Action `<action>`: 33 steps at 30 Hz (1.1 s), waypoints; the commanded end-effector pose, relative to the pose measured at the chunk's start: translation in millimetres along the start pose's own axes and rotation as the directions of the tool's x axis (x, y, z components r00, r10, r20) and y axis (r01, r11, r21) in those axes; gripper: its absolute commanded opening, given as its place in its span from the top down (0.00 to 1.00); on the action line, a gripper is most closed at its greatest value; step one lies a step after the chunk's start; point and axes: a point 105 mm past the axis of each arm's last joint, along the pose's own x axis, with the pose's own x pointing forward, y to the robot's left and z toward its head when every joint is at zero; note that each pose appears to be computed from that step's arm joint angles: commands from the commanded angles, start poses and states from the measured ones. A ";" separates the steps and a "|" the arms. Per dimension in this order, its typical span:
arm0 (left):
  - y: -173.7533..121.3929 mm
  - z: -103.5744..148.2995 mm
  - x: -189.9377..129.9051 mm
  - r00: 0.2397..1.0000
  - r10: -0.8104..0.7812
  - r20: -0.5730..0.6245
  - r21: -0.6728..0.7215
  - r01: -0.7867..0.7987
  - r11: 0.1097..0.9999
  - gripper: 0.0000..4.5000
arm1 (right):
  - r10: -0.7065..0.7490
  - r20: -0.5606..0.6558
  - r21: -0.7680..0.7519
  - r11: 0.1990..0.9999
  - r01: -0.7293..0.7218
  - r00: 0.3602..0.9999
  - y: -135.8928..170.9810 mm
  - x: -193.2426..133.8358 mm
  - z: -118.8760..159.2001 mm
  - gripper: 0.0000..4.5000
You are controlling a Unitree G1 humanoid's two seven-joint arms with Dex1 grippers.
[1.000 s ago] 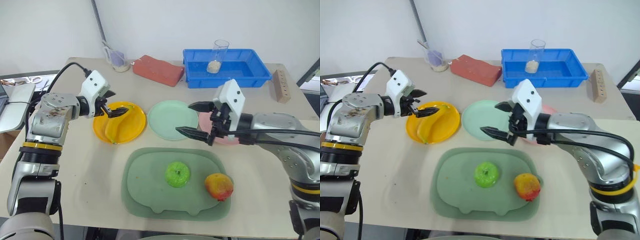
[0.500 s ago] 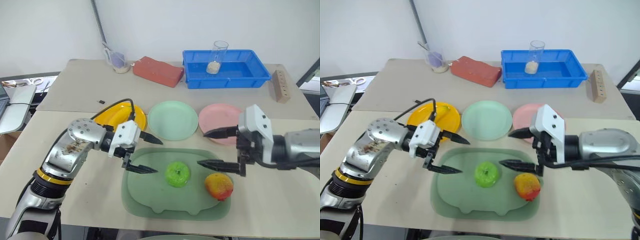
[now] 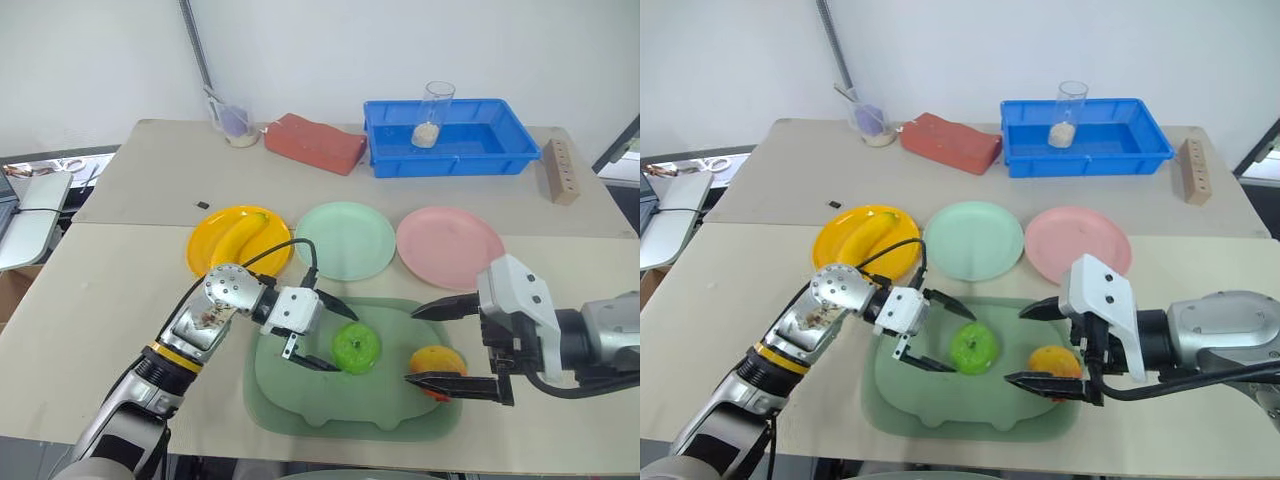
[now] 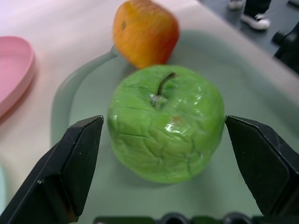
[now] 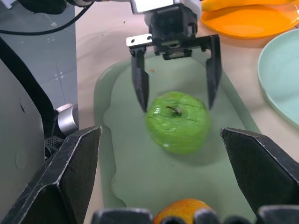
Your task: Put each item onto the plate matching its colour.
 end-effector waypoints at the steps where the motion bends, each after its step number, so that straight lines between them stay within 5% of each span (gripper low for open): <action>1: 0.1 -4.1 3.1 1.000 0.000 -0.018 0.042 0.001 0.999 0.01 | -0.022 0.004 -0.036 0.999 0.023 1.000 0.8 -3.3 5.7 0.00; 4: 0.6 -0.8 3.9 1.000 0.009 0.019 0.026 -0.010 1.000 0.01 | -0.031 0.006 -0.040 0.999 0.031 1.000 -0.3 -3.1 6.3 0.00; 8: 3.6 8.4 1.2 0.999 0.022 0.042 0.013 -0.022 1.000 0.36 | -0.038 0.011 -0.041 0.998 0.038 0.999 -2.5 -2.9 6.9 0.00; 11: 6.3 14.1 -3.9 0.997 0.046 0.054 -0.016 -0.045 0.999 0.45 | -0.040 0.016 -0.041 0.998 0.041 0.999 -4.1 -2.0 6.7 0.00; 17: 25.0 6.2 -44.0 0.987 0.159 -0.010 -0.097 -0.159 0.983 0.47 | -0.089 0.024 -0.045 0.995 0.090 0.996 -16.3 -6.3 6.9 0.00; 23: 68.3 -7.0 -76.2 0.930 0.363 -0.052 -0.145 -0.367 0.919 0.47 | -0.305 0.154 -0.086 0.943 0.321 0.940 -61.8 -8.6 27.7 0.00; 32: 125.4 -39.7 -55.4 0.787 0.607 -0.109 -0.209 -0.616 0.760 0.47 | -0.458 0.220 -0.051 0.877 0.479 0.862 -99.1 11.3 40.6 0.00; 33: 127.1 -42.7 -52.8 0.781 0.613 -0.119 -0.204 -0.623 0.755 0.36 | -0.463 0.219 -0.051 0.874 0.484 0.859 -100.2 12.1 39.7 0.00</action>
